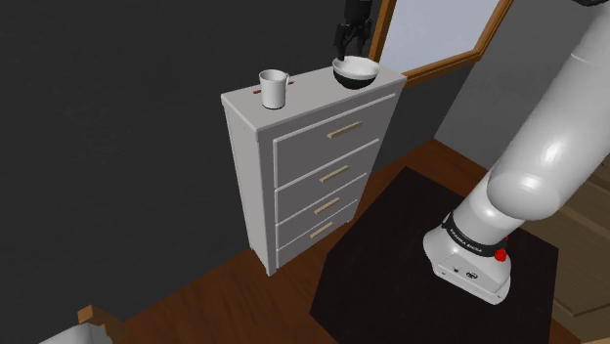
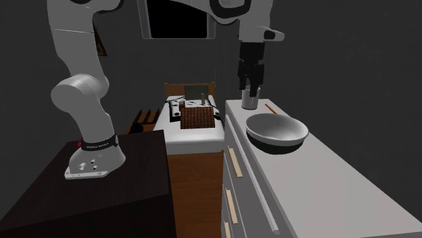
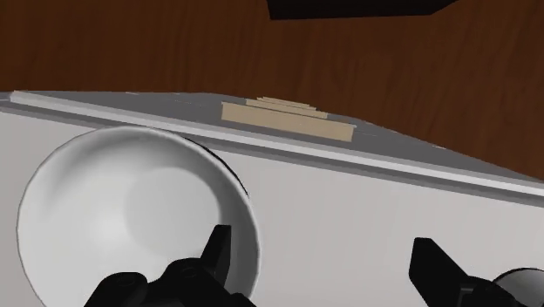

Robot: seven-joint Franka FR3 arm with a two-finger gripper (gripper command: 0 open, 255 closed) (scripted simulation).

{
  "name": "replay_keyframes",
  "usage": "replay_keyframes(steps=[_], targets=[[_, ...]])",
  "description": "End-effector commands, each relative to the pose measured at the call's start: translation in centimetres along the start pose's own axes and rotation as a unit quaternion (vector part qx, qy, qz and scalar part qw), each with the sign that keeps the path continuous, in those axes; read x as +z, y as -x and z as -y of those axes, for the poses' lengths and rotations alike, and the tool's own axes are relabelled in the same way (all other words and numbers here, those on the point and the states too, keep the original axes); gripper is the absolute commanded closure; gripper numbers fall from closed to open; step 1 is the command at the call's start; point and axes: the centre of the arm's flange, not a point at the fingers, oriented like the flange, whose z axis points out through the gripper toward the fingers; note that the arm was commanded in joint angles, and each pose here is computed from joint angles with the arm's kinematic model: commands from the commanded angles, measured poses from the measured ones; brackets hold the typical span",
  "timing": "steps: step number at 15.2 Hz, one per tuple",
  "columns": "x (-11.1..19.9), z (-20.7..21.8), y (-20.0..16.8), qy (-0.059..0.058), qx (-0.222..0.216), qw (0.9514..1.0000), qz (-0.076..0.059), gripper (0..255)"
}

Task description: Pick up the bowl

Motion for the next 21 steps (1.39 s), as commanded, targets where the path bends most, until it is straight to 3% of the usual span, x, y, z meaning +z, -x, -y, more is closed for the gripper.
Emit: replay_keyframes(steps=[1,4,13,14,21], targets=[[1.0,-1.7,-2.4,0.0,-0.001,1.0,0.001,0],[2.0,-3.6,-5.4,0.0,-0.003,1.0,0.003,0],[6.0,-3.5,-5.5,0.0,-0.003,1.0,0.003,0],[6.0,-3.4,-5.5,0.0,-0.003,1.0,0.003,255],[6.0,-3.5,-5.5,0.0,-0.003,1.0,0.003,255]])
